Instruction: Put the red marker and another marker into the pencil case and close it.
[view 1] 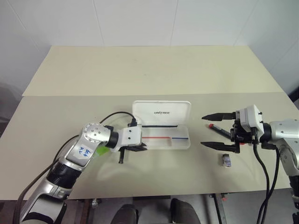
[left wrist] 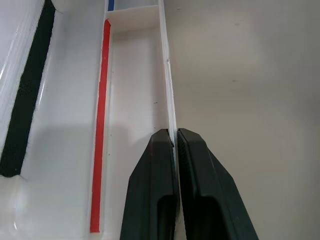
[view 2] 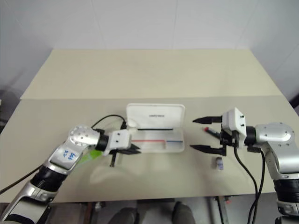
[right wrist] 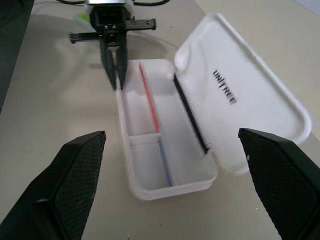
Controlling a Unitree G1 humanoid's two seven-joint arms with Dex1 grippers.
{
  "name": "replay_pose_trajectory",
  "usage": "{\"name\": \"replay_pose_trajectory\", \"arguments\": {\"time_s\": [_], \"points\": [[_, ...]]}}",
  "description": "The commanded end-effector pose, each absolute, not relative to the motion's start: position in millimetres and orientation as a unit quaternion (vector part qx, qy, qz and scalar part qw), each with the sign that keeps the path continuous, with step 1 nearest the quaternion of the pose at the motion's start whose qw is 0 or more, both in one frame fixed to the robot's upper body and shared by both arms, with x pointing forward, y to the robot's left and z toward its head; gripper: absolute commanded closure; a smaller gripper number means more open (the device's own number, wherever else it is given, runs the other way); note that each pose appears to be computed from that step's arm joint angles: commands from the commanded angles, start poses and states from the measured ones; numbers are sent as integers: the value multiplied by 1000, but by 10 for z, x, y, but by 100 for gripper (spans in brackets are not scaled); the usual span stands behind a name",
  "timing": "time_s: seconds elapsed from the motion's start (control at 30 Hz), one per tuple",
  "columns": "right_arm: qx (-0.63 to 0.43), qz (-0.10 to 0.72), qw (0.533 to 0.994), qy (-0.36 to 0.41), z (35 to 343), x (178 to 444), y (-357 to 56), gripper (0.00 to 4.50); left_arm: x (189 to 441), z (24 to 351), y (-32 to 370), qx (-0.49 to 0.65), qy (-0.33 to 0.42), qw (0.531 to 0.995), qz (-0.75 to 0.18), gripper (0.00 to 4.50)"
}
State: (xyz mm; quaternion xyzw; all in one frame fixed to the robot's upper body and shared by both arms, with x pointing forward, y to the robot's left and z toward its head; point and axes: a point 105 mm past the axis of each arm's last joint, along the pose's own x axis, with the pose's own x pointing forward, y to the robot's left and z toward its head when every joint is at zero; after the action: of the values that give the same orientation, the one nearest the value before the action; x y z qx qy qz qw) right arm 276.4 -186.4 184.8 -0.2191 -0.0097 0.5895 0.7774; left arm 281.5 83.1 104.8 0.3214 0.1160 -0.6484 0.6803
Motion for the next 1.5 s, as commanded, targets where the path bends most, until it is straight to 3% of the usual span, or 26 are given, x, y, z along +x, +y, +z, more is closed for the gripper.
{"name": "replay_pose_trajectory", "arguments": {"time_s": [0.03,0.33,0.37,0.5,0.77,1.1,1.5], "points": [[-219,592,775,-30,1915,2739,-1809,0,2684,1061,750,307,113,670,-667,445],[-209,599,773,-32,1882,2733,-1743,0,2751,991,740,306,120,695,-639,445],[-209,599,773,-32,1881,2732,-1741,0,2764,983,739,306,120,698,-637,390],[-208,599,772,-32,1879,2731,-1739,0,2772,987,707,291,112,703,-638,277],[-209,600,772,-30,1875,2739,-1752,0,2651,1174,621,265,86,683,-675,2],[-209,603,770,-25,1860,2738,-1774,0,2578,1247,647,234,46,685,-688,2],[-216,596,774,-20,1903,2728,-1828,0,2456,927,624,132,55,695,-705,2]]}}
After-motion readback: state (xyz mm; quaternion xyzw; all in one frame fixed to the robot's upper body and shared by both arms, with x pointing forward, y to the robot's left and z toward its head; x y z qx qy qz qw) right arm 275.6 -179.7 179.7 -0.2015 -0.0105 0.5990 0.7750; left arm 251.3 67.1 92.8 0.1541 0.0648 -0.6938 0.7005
